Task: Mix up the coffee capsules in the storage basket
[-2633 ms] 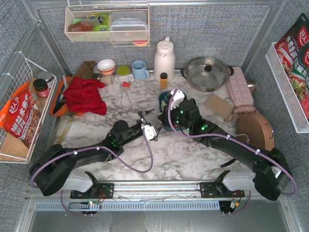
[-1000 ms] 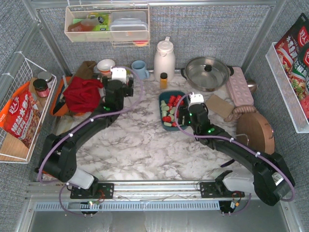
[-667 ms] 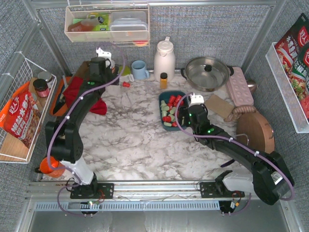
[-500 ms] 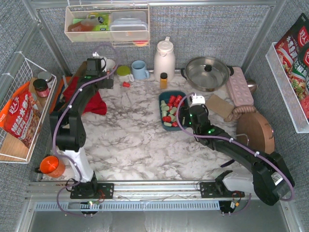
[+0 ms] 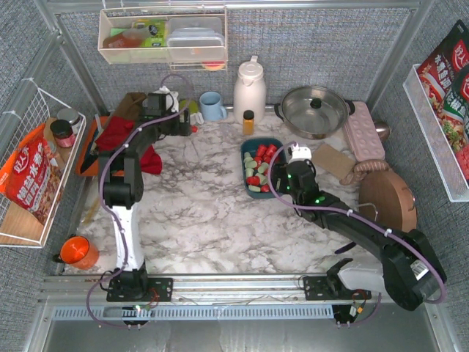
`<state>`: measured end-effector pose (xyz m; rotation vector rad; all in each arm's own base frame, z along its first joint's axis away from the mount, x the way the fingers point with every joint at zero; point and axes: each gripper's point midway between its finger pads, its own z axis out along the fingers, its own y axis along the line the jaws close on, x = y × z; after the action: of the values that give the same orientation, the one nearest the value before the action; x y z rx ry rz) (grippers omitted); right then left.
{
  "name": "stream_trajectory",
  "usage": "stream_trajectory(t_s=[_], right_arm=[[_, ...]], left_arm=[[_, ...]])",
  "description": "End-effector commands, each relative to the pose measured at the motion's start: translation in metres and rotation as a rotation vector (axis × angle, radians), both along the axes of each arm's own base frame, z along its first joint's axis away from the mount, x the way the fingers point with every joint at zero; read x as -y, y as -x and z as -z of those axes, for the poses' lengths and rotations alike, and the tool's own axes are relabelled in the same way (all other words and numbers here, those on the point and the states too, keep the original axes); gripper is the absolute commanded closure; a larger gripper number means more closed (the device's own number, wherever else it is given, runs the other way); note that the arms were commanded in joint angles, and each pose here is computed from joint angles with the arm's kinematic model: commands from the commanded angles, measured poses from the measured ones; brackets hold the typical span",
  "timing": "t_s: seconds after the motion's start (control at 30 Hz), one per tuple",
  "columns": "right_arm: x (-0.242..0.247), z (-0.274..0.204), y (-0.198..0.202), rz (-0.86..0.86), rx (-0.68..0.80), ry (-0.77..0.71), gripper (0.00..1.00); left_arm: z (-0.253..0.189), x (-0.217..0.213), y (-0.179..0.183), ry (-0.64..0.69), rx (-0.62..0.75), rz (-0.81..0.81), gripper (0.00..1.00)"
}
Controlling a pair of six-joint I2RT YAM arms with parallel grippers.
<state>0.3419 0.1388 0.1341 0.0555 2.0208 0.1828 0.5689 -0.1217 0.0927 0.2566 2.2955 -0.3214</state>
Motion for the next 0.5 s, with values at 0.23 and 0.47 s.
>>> stream_trajectory(t_s=[0.23,0.47], right_arm=[[-0.005,0.005,-0.008,-0.002,-0.007,-0.001,0.22],[-0.007,0.009,-0.009,-0.008,-0.019,0.0,0.22]], left_arm=[[0.037,0.032,-0.034,-0.002,0.104,-0.033,0.04],[0.053,0.034,-0.05,-0.152,0.133,-0.073,0.04]])
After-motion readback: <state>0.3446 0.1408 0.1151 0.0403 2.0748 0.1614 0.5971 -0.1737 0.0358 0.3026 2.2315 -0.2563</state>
